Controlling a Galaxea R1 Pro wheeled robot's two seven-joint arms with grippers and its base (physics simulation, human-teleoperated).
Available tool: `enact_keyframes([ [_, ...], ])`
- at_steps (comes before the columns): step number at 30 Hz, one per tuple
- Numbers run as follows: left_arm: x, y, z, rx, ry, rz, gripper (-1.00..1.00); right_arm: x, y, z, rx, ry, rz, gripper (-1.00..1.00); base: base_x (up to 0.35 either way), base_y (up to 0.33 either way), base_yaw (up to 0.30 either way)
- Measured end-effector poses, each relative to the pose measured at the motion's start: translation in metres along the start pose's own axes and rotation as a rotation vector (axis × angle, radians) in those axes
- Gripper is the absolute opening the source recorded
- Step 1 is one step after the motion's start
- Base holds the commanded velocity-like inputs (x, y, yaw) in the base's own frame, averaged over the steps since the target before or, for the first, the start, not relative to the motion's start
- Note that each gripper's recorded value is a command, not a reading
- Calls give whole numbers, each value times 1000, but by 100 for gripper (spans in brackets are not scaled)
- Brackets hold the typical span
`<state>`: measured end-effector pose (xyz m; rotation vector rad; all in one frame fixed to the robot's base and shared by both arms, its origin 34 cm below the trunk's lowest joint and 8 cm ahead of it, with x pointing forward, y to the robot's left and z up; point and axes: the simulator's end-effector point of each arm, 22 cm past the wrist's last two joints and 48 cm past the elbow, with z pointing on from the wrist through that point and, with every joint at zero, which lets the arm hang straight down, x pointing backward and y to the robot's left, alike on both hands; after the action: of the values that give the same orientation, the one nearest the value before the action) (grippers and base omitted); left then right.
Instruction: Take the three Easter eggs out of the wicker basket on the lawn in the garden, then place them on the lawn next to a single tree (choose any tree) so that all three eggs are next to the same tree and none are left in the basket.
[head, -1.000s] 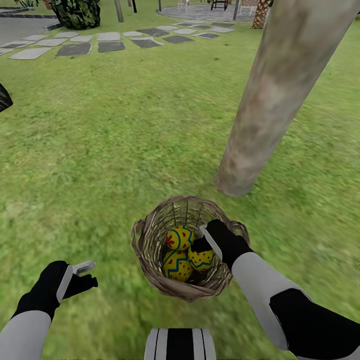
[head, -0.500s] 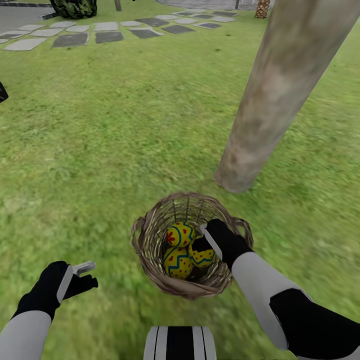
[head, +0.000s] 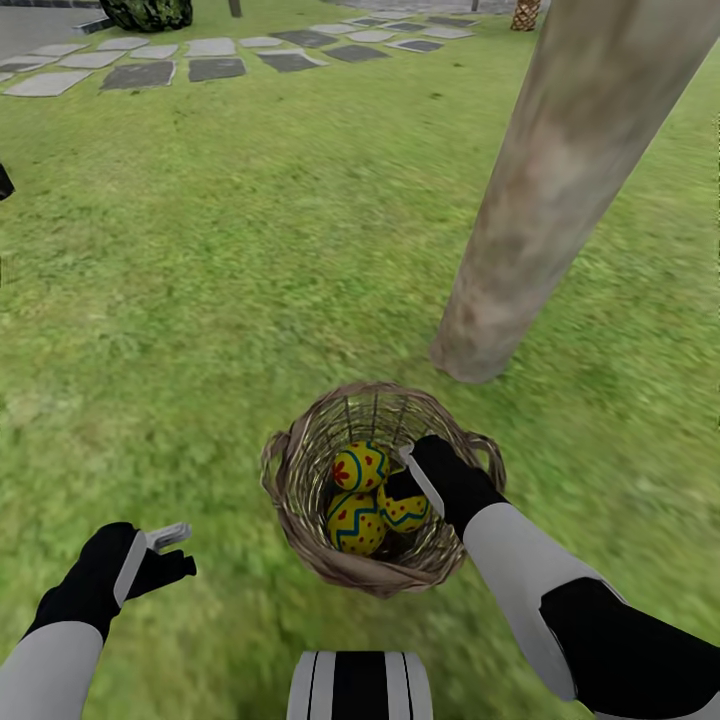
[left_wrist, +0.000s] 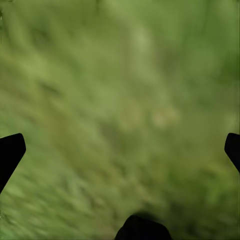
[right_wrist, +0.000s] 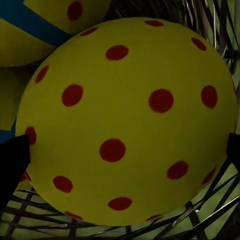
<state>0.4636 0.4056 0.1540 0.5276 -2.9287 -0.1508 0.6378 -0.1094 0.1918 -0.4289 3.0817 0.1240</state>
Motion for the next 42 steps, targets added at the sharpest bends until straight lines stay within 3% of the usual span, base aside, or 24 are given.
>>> enact_keyframes([
  [16,-5,-1,-9,7,-18,-1,100,4,1,-6,-6,7,8,-100,0,0,0],
  [42,-30,-6,-60,44,-116,-9,100,-29,0,-71,16,-96,1,-100,-21,0,0],
])
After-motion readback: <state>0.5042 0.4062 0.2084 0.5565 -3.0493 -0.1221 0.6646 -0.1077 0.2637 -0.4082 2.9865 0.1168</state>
